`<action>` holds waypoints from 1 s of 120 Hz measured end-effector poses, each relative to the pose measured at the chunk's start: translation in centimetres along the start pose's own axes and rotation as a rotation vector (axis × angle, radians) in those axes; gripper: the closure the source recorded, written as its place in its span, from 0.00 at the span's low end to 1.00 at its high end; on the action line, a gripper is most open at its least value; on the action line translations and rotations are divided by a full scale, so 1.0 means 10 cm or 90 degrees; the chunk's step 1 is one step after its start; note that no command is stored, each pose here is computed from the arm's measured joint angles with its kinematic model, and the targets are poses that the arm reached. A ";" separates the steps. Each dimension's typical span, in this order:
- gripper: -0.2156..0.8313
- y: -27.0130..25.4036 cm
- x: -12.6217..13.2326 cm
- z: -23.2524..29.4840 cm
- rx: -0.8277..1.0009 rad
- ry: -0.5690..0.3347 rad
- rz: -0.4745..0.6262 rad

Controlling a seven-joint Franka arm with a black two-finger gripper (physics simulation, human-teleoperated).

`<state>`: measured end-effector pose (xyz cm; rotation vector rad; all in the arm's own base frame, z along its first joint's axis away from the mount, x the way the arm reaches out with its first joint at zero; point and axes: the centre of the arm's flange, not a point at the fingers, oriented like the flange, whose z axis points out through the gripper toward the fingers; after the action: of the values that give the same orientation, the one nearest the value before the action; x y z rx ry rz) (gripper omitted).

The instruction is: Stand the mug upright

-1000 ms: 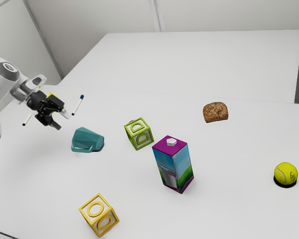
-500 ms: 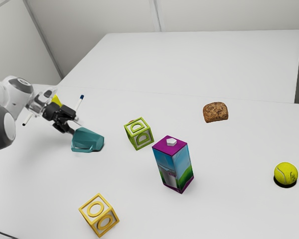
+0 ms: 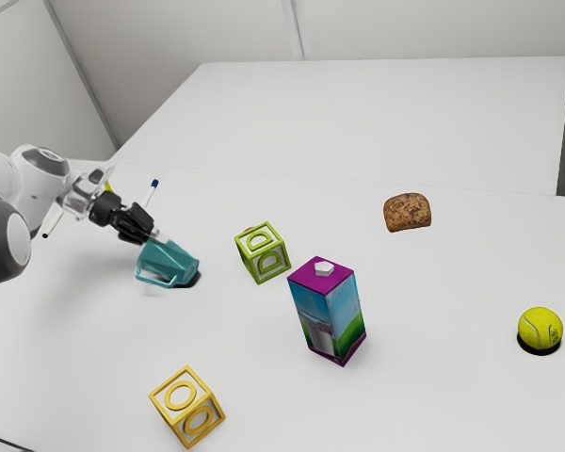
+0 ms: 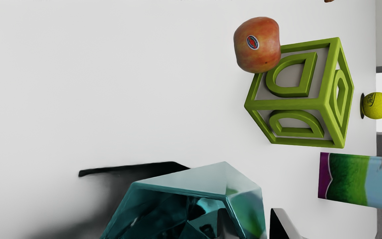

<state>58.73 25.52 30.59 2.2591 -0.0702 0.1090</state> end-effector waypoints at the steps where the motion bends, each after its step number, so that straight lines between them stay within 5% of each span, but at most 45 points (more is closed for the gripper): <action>1: 0.83 0.01 0.00 0.00 0.000 0.000 0.001; 32: 0.92 0.14 0.02 -0.06 0.006 0.002 0.029; 48: 0.94 0.64 0.02 -0.28 0.039 -0.005 0.070; 88: 0.96 1.75 0.03 0.06 0.342 -0.176 0.153; 120: 0.96 1.86 -0.19 0.58 0.453 -0.127 0.137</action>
<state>55.58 9.25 40.94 2.9612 -0.4412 0.0206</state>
